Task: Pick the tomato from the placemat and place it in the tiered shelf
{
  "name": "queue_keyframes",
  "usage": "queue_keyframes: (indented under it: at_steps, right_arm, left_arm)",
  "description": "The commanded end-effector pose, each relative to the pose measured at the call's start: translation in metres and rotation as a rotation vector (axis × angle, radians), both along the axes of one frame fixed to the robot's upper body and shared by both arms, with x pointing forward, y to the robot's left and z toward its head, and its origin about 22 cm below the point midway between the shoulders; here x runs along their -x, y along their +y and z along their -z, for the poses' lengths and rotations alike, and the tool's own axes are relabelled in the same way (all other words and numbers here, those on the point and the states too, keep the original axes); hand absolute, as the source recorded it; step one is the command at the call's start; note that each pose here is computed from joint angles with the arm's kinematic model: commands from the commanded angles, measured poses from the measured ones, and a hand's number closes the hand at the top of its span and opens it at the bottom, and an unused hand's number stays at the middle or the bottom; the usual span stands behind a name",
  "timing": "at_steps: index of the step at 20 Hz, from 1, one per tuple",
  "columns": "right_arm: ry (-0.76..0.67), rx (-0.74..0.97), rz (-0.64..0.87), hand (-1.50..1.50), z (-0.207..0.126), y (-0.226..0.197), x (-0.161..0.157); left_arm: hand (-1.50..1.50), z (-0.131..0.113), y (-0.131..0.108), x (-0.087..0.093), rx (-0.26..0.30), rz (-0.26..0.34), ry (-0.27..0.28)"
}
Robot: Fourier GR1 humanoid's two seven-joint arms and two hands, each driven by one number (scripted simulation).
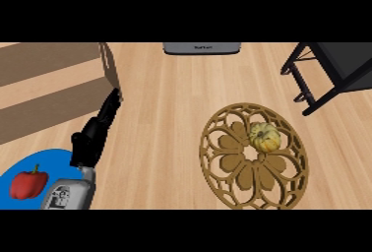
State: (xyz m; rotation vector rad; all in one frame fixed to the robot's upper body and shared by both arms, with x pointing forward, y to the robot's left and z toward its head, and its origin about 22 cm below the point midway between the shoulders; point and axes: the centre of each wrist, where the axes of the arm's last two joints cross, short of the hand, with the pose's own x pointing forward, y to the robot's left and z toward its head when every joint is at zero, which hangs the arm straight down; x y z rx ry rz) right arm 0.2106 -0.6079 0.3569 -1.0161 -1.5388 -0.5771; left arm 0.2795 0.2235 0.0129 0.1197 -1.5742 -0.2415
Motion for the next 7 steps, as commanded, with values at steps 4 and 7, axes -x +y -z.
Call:
queue_keyframes:
  at_steps: [4, 7]
  right_arm:
    - [0.101, 0.038, -0.049, -1.50, 0.024, -0.041, 0.074]
    - [0.093, 0.035, -0.058, -1.50, 0.012, -0.046, 0.099]
  left_arm:
    - [0.00, -0.010, 0.006, -0.007, -0.002, -0.017, 0.001]
    - [0.00, 0.002, -0.002, -0.002, 0.003, 0.012, -0.010]
